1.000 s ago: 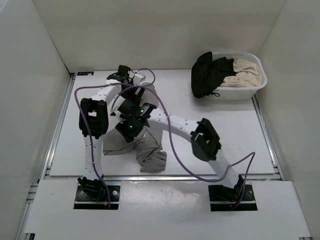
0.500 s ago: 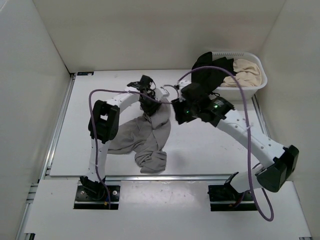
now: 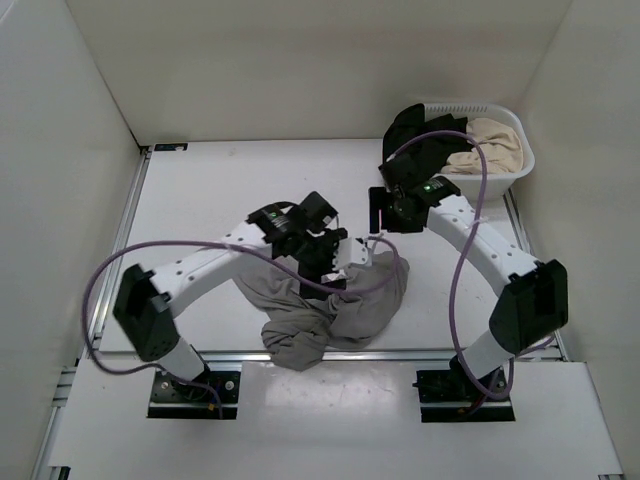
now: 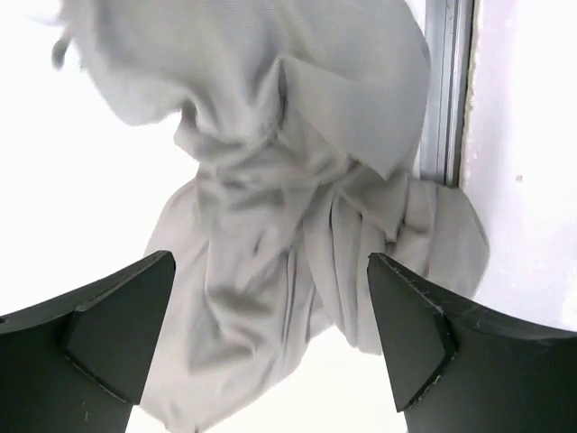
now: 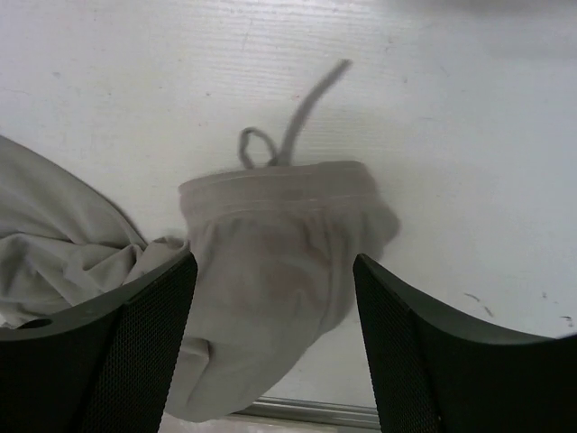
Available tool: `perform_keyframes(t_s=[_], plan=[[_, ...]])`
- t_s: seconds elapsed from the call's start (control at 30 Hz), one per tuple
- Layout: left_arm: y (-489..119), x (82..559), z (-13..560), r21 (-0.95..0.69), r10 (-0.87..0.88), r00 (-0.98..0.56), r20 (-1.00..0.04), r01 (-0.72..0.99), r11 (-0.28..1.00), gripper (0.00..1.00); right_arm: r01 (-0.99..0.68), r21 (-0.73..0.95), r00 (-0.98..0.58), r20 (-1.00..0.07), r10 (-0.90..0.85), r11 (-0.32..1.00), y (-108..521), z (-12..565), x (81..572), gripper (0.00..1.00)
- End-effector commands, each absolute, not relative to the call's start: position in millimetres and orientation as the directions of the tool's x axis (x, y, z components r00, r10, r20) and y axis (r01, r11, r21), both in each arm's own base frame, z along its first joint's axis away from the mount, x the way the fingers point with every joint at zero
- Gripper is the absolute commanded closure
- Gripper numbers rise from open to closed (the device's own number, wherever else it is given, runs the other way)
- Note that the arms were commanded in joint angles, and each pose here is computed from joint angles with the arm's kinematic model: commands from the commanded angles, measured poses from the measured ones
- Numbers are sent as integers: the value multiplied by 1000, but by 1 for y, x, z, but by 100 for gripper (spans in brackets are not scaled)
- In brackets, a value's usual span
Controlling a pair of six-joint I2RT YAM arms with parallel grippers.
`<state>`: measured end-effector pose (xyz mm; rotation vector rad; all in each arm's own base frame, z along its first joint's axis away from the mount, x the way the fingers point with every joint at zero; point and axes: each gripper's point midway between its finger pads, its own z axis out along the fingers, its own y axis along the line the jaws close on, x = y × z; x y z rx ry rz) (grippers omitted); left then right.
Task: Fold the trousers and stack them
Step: Flatten the trousers out
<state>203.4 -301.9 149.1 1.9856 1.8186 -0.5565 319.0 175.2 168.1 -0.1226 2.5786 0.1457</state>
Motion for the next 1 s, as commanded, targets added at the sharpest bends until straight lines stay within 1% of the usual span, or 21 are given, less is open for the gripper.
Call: perform_keyframes(t_s=[0.0,0.03,0.07,0.1,0.13,0.17,0.2,0.37,0.47,0.5,0.53,0.6,0.63,0.67,0.7,0.73,0.77,0.8,0.83,0.93,0.97], plan=[[-259,194,155,69,874,29,-486,998,6,0,-100,151,-853,-522,-7,983,191,167,321,25],[-243,195,145,93,902,-1,-431,995,46,0,-83,162,-870,-492,8,983,191,154,314,25],[-217,191,118,67,927,-70,-368,993,102,0,-82,181,-883,-470,13,980,193,146,309,25],[-201,195,111,92,931,-98,-353,986,138,0,-89,237,-894,-447,27,968,206,140,303,25],[-187,199,101,109,932,-142,-332,976,188,0,-81,255,-900,-433,39,964,207,136,299,23],[-176,216,95,171,927,-172,-332,956,239,0,-77,255,-914,-404,34,964,209,123,289,23],[-151,219,77,170,922,-242,-300,938,302,0,-57,258,-922,-384,48,964,213,112,288,23],[-116,265,53,222,858,-402,-321,848,480,0,3,181,-926,-370,71,983,215,81,305,22],[-117,274,30,188,833,-457,-313,830,526,0,14,148,-932,-356,66,989,223,64,323,22],[-120,270,23,155,828,-469,-306,834,529,0,20,119,-946,-318,57,993,223,48,323,24],[-120,269,10,141,832,-476,-286,838,528,0,20,118,-947,-316,57,993,226,48,328,24],[-117,264,0,127,836,-483,-262,841,526,0,22,95,-964,-262,46,995,226,29,323,31],[-119,264,-5,115,835,-483,-262,844,524,0,22,93,-965,-259,46,995,227,26,325,42],[-118,265,-5,106,829,-492,-268,840,533,23,31,90,-970,-237,51,995,228,21,323,50],[-114,264,-9,97,826,-503,-254,836,540,42,31,90,-970,-237,51,995,228,21,323,59],[-108,272,-10,105,814,-526,-247,820,562,60,34,80,-968,-245,52,996,227,24,325,83],[-103,276,-7,106,804,-541,-249,809,578,86,37,69,-965,-255,53,997,224,29,325,95],[-97,283,-6,119,787,-567,-244,788,604,86,37,81,-954,-295,60,996,226,41,335,100],[-84,303,6,145,751,-602,-269,746,650,86,39,85,-945,-320,64,996,226,52,338,100],[-57,343,26,182,688,-659,-304,669,721,86,32,134,-884,-459,91,990,222,113,349,100],[-36,379,51,219,633,-683,-364,598,771,86,26,186,-827,-548,126,982,217,155,348,100]])
